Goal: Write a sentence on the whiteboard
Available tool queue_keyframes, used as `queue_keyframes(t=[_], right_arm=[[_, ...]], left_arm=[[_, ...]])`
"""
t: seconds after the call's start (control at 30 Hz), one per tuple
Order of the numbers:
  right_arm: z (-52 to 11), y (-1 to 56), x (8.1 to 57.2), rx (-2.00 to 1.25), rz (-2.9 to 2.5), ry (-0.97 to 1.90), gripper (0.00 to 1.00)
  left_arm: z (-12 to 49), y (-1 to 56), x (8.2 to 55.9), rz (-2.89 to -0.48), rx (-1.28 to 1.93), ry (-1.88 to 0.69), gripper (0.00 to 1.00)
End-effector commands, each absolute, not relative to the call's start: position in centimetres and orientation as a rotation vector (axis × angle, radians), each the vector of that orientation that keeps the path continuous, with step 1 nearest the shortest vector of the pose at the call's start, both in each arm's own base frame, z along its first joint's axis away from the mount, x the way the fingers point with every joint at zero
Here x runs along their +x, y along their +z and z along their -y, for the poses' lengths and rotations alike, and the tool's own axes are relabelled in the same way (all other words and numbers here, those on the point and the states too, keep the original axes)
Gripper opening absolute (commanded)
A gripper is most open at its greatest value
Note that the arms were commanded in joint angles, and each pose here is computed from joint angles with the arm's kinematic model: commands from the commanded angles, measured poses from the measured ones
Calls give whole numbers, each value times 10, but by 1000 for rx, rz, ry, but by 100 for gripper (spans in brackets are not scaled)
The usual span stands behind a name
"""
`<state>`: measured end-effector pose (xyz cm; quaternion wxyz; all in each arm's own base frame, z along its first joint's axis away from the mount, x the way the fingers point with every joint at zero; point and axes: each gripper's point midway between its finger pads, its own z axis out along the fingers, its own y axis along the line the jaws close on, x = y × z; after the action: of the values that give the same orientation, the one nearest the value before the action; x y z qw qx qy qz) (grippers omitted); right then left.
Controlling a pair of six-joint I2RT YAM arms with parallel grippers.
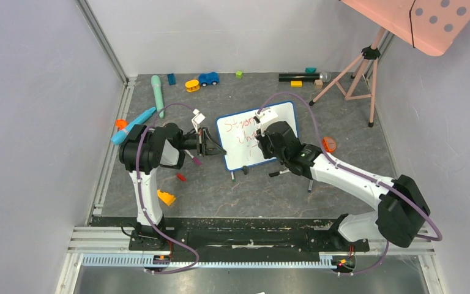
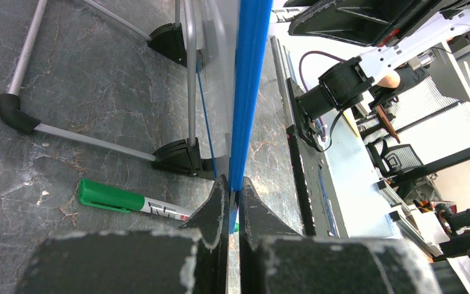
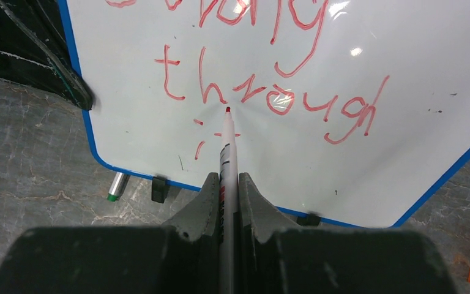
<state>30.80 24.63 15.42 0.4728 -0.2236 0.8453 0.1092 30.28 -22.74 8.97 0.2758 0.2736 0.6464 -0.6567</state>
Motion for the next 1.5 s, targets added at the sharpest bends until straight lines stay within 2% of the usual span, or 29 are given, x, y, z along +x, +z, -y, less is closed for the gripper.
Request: queue_keyframes(t=[0.0, 0.5, 1.23, 1.47], right_arm=[[-257, 169, 320, -558, -2015, 282, 0], [-251, 148, 317, -570, -2053, 256, 0], [-231, 108, 286, -555, -2139, 286, 0], [-224, 111, 289, -536, -2134, 236, 0]], left_arm=[[231, 96, 292, -1672, 860, -1762, 2], [231, 96, 292, -1673, 860, -1765, 2], [231, 96, 293, -1675, 855, -1765, 2], [231, 96, 293, -1674, 858, -1764, 2]])
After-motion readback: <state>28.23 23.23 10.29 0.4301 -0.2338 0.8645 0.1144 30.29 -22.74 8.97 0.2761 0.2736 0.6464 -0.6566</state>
